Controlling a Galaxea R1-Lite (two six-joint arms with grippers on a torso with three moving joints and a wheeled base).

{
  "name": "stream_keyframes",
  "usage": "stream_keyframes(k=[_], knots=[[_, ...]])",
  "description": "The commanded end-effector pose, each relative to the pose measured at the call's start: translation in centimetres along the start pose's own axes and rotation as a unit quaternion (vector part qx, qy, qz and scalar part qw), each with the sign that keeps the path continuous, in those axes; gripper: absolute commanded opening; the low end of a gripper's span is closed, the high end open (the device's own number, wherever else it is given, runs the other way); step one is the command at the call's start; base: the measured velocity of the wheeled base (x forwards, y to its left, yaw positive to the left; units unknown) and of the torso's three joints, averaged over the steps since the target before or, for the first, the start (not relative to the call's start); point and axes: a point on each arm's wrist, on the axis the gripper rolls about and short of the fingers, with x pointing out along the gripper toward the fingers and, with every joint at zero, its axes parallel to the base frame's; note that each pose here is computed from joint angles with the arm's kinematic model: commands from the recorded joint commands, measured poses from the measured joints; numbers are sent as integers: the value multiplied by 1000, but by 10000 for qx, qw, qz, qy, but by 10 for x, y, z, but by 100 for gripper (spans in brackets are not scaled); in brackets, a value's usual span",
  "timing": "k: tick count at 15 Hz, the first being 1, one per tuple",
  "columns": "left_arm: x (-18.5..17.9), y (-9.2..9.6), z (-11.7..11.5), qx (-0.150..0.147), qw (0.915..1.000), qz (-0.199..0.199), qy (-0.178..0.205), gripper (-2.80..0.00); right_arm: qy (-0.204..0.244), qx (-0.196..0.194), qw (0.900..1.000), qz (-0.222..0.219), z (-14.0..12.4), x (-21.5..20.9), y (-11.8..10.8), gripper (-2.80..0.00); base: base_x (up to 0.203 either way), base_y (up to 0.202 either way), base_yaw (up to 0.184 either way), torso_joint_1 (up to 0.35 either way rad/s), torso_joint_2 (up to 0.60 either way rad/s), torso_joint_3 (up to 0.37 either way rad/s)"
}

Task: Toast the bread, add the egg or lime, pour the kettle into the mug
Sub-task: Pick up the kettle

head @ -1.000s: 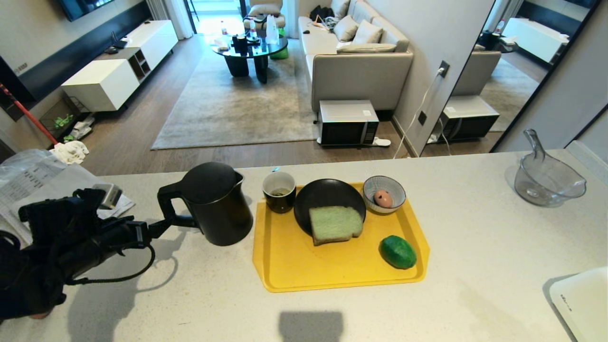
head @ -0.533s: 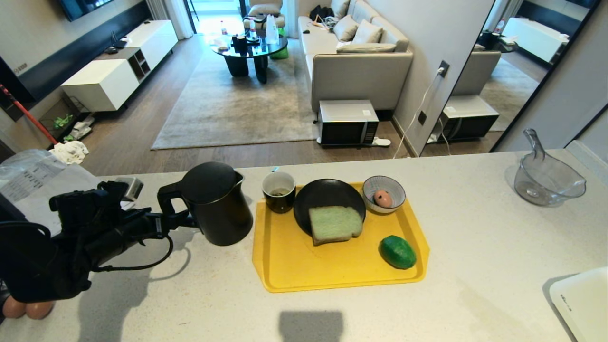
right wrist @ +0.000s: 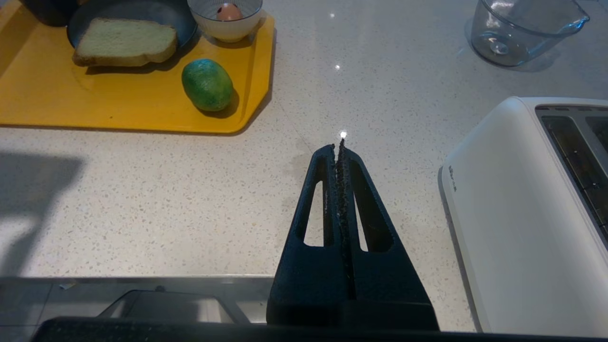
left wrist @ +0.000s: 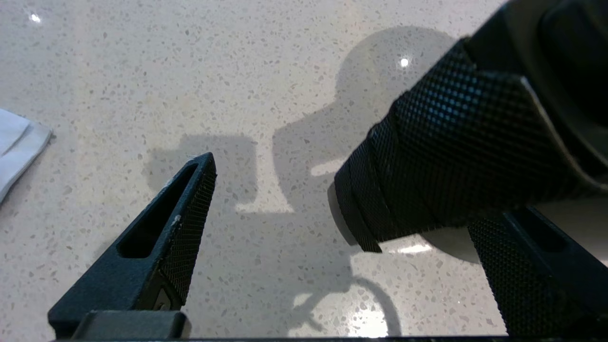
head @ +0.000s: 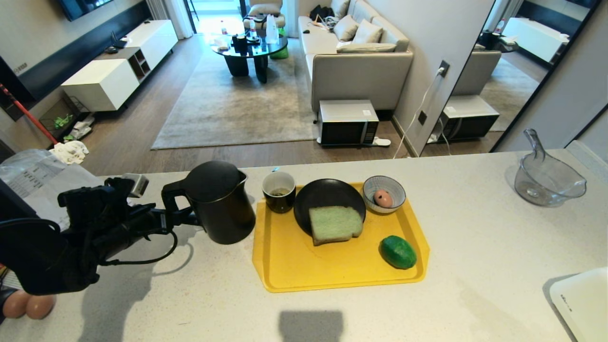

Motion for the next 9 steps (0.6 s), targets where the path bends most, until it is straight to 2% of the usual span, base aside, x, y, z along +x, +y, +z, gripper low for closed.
stream_keyframes(k=[1, 9], knots=[[0, 1, 2, 23, 10000, 1, -51, 0, 6, -2, 10000, 4, 0, 0, 0, -280, 0, 0, 0, 0, 0, 0], [-1, 9, -1, 44, 9999, 104, -56, 0, 6, -2, 10000, 4, 0, 0, 0, -280, 0, 0, 0, 0, 0, 0]])
